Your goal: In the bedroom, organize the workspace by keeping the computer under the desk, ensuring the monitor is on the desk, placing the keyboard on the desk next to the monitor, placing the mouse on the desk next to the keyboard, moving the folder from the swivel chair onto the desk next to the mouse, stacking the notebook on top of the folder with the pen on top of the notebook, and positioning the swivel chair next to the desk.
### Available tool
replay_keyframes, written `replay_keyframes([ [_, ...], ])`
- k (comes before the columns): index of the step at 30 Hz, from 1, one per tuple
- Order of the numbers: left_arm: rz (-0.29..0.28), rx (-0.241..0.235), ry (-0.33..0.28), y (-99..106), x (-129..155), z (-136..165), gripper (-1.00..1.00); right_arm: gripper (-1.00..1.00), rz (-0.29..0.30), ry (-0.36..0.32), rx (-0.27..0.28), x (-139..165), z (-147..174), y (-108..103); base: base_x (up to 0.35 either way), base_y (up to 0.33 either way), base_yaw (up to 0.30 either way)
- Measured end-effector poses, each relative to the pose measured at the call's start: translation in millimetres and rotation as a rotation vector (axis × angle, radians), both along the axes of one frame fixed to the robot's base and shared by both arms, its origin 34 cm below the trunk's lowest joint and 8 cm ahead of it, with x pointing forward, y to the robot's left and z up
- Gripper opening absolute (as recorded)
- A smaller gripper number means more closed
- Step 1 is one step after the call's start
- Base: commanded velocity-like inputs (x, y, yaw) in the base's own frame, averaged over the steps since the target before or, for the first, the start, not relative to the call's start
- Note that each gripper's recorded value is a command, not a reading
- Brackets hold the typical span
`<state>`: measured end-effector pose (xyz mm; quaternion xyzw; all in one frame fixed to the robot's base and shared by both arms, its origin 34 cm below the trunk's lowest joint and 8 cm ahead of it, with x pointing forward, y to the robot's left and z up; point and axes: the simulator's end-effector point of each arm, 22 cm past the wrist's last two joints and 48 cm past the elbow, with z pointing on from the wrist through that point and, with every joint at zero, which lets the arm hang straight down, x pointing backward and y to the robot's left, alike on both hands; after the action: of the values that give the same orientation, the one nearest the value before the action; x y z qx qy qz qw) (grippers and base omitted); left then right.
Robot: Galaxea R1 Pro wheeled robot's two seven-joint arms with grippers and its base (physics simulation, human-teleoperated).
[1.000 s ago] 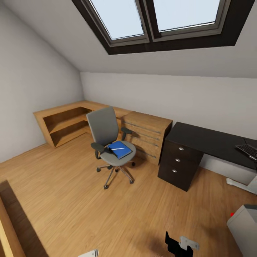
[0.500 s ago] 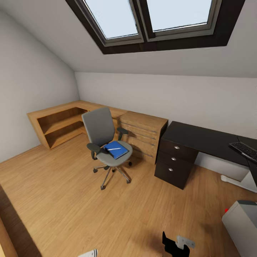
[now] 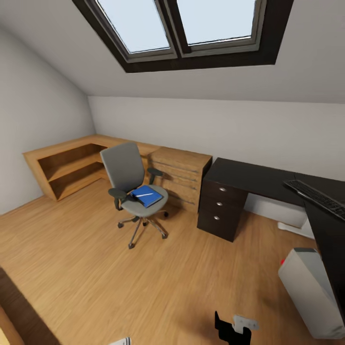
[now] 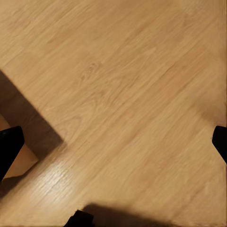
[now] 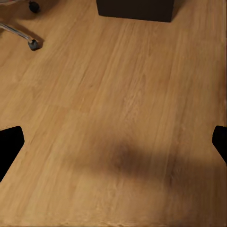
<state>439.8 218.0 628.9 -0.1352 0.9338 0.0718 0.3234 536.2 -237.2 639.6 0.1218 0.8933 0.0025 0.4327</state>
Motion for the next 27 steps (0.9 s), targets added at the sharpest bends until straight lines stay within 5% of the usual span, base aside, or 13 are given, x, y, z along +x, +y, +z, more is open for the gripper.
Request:
replay_keyframes([
  [27, 0.0, 0.0, 0.0, 0.0, -0.2, -0.2, 1.0, 1.0, 0.009, -0.001, 0.001, 0.6, 0.4, 2.6, -0.338, 0.0, -0.295],
])
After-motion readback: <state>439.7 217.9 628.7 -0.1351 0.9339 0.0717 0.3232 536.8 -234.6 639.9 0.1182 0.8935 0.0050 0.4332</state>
